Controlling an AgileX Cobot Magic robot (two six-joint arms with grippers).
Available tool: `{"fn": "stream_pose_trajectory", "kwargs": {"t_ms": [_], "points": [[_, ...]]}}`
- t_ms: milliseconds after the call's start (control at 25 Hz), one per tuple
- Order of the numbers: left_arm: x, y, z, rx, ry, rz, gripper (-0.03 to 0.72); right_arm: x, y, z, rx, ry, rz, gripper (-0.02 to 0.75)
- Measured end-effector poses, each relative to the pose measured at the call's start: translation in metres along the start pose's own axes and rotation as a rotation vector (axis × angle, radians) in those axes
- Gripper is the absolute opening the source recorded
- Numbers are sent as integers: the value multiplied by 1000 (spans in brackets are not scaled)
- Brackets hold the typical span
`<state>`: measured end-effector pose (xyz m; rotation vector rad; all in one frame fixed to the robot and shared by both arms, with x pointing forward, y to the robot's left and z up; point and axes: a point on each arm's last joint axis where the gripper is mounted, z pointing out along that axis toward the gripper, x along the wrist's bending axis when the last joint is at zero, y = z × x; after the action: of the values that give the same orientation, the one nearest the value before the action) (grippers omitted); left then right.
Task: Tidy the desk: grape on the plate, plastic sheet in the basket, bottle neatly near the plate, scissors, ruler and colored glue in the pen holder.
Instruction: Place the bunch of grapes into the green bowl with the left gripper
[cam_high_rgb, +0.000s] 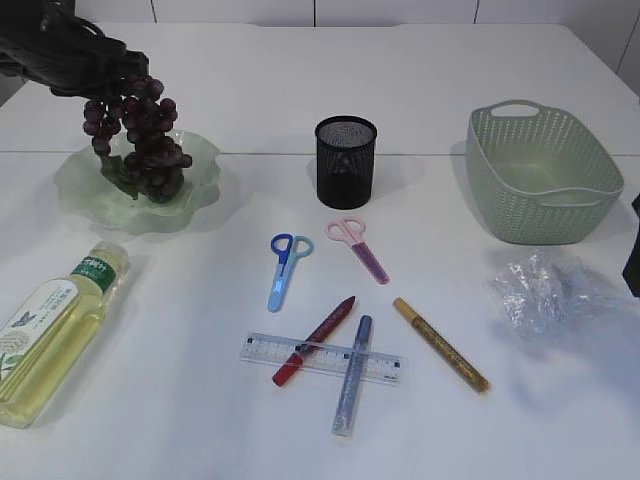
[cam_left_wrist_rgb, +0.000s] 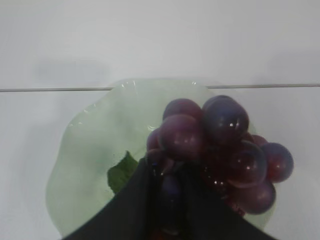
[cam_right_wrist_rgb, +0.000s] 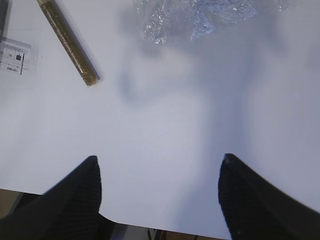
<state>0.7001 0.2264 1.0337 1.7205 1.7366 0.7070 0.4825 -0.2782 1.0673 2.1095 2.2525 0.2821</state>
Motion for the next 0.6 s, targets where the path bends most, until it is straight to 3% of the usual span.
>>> {"fn": "stream_pose_trajectory", "kwargs": {"t_ms": [600], "points": [[-1,-16,29,44,1,2,94,0,0,0,0,0,0,547]]}}
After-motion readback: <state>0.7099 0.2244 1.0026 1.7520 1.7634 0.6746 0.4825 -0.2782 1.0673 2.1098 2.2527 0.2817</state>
